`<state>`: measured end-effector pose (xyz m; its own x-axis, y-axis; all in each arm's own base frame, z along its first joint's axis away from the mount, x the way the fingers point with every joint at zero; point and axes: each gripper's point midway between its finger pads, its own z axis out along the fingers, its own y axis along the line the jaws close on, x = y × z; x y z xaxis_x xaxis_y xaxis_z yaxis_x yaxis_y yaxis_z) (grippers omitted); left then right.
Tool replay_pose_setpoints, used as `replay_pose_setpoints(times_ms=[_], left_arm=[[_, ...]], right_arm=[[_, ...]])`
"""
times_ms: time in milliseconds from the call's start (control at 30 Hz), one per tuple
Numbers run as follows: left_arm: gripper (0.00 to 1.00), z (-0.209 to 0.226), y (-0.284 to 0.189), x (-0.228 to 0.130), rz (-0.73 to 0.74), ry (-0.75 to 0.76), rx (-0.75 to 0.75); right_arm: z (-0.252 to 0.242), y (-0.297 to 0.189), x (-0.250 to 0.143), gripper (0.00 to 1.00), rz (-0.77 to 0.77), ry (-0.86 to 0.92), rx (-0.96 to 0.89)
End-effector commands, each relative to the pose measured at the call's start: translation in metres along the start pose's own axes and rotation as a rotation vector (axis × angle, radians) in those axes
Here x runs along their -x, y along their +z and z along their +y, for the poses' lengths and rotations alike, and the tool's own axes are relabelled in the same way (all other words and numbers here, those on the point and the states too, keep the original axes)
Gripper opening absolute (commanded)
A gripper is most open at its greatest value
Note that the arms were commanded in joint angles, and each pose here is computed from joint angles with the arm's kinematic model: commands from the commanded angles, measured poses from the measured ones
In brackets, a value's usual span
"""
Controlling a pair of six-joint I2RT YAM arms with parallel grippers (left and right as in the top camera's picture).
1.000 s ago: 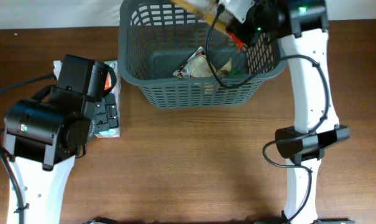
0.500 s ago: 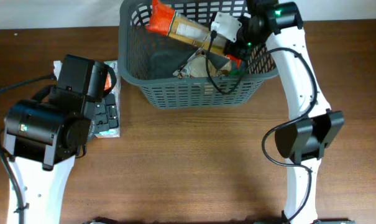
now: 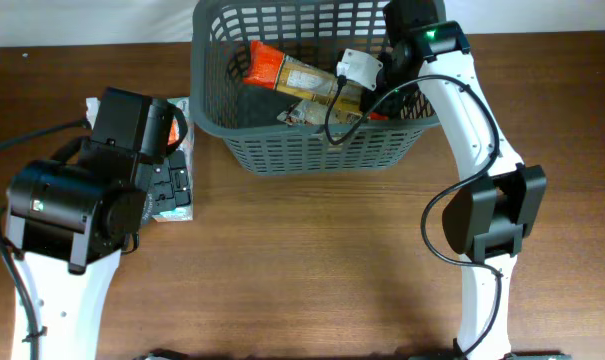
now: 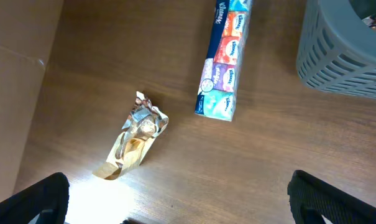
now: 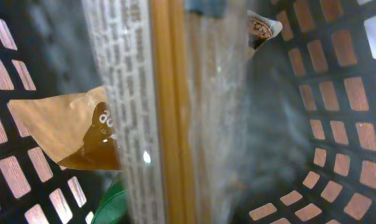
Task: Pack container
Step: 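Open the right gripper and retract it to the lower right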
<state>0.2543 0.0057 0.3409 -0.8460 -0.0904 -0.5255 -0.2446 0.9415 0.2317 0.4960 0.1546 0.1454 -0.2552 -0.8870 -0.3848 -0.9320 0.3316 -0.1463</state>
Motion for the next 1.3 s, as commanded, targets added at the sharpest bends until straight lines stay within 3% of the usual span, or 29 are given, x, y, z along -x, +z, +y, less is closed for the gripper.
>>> replay_pose_setpoints(times_ms=[0,100,133,333,433,600,733,867,1033,1267], left_arm=[[0.99,0.001,0.002,0.000,0.006,-0.015,0.005],[0.99,0.001,0.002,0.000,0.006,-0.015,0.005],[0.99,0.001,0.002,0.000,0.006,-0.015,0.005],[0.99,0.001,0.002,0.000,0.007,-0.016,0.005],[0.99,0.001,0.002,0.000,0.006,-0.016,0.005],[0.99,0.001,0.002,0.000,0.007,-0.016,0.004],[0.99,0.000,0.002,-0.001,0.008,-0.016,0.001],[0.99,0.000,0.002,-0.001,0.008,-0.016,0.001],[0.99,-0.007,0.002,-0.003,0.024,-0.016,-0.041],[0.99,-0.012,0.001,-0.005,0.033,-0.017,-0.069]], right_arm=[[-0.001,-0.017,0.015,0.49,-0.071,-0.010,-0.015],[-0.002,-0.017,0.017,0.73,-0.075,-0.012,-0.019],[-0.002,-0.017,0.017,0.99,-0.076,-0.014,-0.022],[-0.013,-0.028,0.027,0.99,-0.111,0.064,-0.065],[-0.028,-0.060,0.048,0.99,-0.181,0.158,-0.140],[-0.053,-0.157,0.086,0.99,-0.347,0.246,-0.347],[-0.063,-0.233,0.082,0.99,-0.377,0.345,-0.563],[-0.067,-0.298,0.041,0.99,-0.298,0.527,-0.828],[-0.055,-0.394,-0.038,0.99,-0.211,0.808,-1.167],[-0.021,-0.470,-0.158,0.99,-0.208,1.199,-1.338]])
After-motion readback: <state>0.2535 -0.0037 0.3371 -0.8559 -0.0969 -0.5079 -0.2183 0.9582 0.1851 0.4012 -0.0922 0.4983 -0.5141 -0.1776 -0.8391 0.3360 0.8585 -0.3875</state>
